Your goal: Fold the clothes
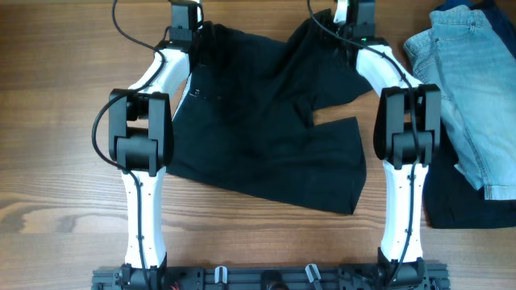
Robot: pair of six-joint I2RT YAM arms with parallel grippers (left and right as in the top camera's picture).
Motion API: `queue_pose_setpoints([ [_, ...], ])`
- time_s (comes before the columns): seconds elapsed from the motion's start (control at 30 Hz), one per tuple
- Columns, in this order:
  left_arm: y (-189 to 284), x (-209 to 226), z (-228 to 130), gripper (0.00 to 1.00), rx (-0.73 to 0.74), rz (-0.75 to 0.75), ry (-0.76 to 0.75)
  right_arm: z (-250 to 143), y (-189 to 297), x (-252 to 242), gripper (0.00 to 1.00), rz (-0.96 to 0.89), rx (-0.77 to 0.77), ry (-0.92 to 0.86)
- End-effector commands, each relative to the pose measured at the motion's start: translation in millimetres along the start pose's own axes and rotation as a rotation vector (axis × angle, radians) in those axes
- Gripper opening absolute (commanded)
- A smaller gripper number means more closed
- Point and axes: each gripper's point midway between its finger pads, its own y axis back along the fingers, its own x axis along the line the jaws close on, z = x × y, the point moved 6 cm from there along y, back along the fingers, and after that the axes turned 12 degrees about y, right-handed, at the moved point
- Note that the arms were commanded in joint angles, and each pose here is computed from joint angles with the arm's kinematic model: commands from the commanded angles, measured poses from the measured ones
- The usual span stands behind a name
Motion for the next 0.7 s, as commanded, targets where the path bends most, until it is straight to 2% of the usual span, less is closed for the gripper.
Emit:
queue_pose_setpoints([
  [0.0, -4, 3, 3, 0.08, -0.010, 0.009, 0.019, -2, -4, 4, 0.70, 0.000, 0.007, -0.005],
  [0.07, -4, 3, 3, 0.08, -0.009, 0.010, 0.019, -8, -8, 8, 0.67, 0.018, 0.025, -0.032],
  [0.17, -4, 4, 2, 0.07, -0.005, 0.012, 0.019, -23, -17, 15, 0.57, 0.031, 0.055, -0.047],
  [0.2, -4, 4, 2, 0.07, -0.003, 0.014, 0.019, -24, -18, 18, 0.50, 0.035, 0.061, -0.046],
  [0.23, -4, 5, 2, 0.06, -0.004, 0.023, 0.019, -28, -21, 23, 0.29, 0.041, 0.072, -0.043],
  [0.3, -4, 8, 2, 0.05, -0.014, 0.051, 0.019, -28, -21, 24, 0.13, 0.038, 0.071, -0.042],
  [0.43, -3, 17, 7, 0.04, -0.025, 0.076, 0.028, -17, -15, 16, 0.04, 0.025, 0.068, -0.074],
  [0.67, 7, 49, 30, 0.04, -0.087, 0.157, 0.148, 17, 16, -32, 0.04, -0.058, 0.059, -0.124],
])
